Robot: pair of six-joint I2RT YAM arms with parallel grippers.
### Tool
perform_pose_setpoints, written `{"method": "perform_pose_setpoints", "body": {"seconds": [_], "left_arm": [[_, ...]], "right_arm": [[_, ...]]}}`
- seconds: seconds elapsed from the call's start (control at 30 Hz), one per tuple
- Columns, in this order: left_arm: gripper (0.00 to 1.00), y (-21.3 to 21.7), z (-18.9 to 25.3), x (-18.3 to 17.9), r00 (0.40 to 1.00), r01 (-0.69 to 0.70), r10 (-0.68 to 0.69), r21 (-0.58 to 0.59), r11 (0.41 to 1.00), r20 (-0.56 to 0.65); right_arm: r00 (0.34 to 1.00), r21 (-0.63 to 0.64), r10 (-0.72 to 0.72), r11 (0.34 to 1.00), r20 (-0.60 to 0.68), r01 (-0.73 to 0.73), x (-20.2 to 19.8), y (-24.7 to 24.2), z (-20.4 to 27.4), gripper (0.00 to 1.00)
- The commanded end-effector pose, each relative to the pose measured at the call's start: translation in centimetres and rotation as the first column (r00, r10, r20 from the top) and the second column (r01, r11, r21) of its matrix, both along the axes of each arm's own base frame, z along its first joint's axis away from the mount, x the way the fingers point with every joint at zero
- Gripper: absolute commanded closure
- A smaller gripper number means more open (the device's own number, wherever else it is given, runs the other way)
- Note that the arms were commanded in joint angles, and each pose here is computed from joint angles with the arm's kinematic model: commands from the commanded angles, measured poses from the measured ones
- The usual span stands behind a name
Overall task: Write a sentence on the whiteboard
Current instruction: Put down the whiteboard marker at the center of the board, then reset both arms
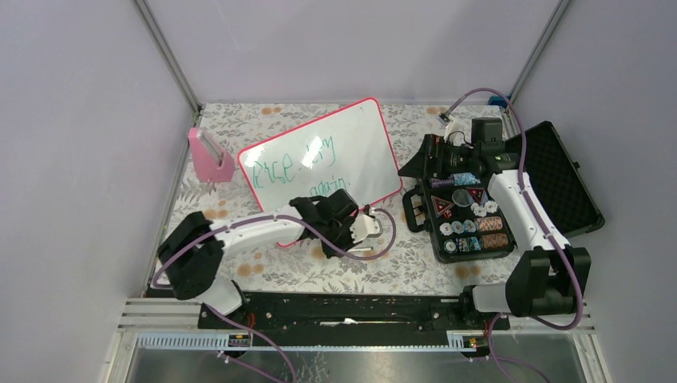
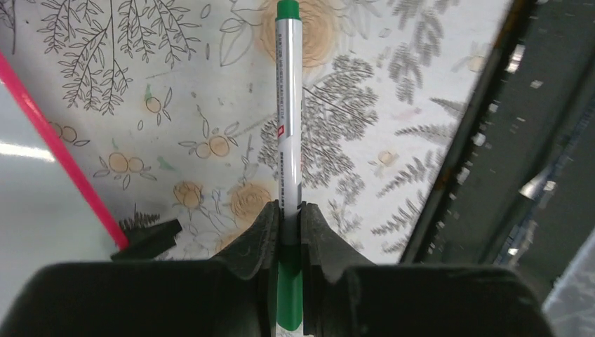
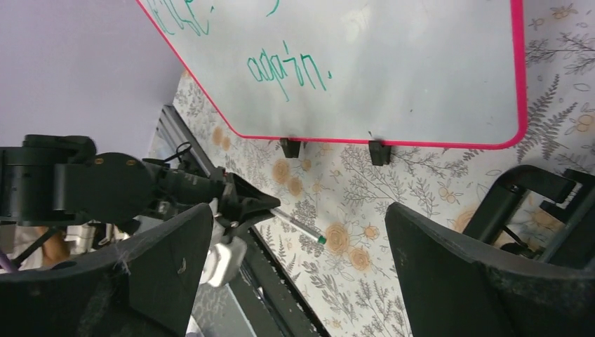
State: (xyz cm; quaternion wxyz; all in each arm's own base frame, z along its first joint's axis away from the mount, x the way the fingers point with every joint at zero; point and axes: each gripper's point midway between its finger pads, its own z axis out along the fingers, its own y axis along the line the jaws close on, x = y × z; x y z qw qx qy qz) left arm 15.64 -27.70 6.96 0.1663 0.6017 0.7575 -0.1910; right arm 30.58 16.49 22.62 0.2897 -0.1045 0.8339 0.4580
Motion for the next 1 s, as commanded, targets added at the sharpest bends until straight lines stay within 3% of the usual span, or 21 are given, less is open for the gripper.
{"method": "perform_pose_setpoints", "body": {"seconds": [0.0,0.3,0.6,0.83,0.97], "left_arm": [[0.97,-1.6,-1.7,2.3,0.997,-0.051,0.051,-0.008,0.999,0.054],[0.82,-1.9,-4.4,1.8,0.999,-0.048,0.049,0.047,0.998,-0.011],[0.48,-1.5,-3.2,1.7,0.998,-0.057,0.057,0.046,0.997,-0.004],[0.06,-2.4,2.5,2.9,0.996,-0.091,0.092,-0.050,0.995,0.016],[0.01,-2.2,7.8,5.4,0.985,-0.169,0.174,-0.168,0.971,0.014]], "right_arm": [[0.996,-0.069,-0.014,0.997,0.088,0.020,-0.3,-0.9,0.8,0.00],[0.996,-0.073,0.009,0.997,0.088,-0.003,-0.8,-0.9,0.4,0.00],[0.997,-0.086,0.037,0.996,0.071,-0.031,-1.4,-0.9,0.1,0.00],[0.995,-0.150,0.079,0.986,0.065,-0.069,-1.9,-1.0,0.2,0.00],[0.990,-0.222,0.114,0.971,0.080,-0.094,-2.3,-0.4,0.5,0.01]]}}
